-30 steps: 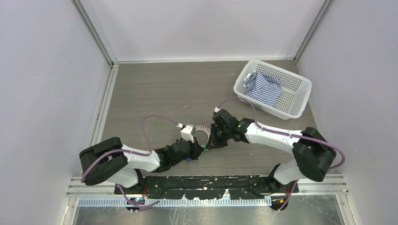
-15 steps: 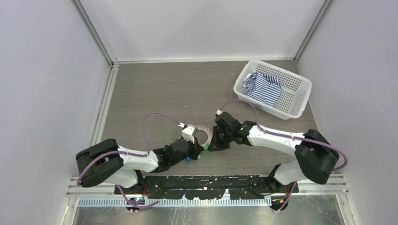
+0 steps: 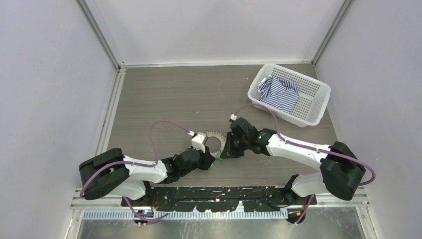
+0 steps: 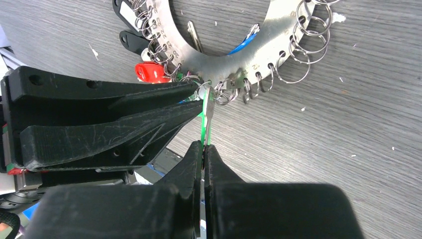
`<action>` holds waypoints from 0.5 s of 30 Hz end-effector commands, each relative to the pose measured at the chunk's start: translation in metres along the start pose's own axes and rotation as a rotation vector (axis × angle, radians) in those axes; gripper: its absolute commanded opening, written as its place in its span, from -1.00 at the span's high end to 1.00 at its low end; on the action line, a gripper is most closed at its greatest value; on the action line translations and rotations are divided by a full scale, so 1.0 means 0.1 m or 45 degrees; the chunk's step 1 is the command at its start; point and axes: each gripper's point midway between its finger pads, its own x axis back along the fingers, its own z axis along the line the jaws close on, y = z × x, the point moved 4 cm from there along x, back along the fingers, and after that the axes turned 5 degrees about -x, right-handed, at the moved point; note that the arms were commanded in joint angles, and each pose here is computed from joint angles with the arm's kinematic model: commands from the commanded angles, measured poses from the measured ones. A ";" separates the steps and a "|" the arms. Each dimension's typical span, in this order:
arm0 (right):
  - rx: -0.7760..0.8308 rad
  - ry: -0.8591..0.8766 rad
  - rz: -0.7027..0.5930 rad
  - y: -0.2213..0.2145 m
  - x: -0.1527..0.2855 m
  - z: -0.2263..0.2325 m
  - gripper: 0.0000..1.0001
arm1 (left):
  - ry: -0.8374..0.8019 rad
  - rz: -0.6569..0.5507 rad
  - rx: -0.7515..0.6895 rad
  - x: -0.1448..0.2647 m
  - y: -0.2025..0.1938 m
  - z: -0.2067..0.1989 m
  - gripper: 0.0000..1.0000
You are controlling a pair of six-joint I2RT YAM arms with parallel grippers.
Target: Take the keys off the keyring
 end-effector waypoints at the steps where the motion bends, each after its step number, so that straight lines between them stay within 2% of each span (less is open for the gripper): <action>1: 0.028 0.068 -0.057 0.09 0.10 0.13 0.98 | 0.003 -0.002 0.052 0.01 0.00 -0.02 0.57; 15: 0.024 0.081 -0.043 0.11 0.08 0.19 0.98 | -0.099 -0.047 0.159 0.00 0.09 -0.18 0.54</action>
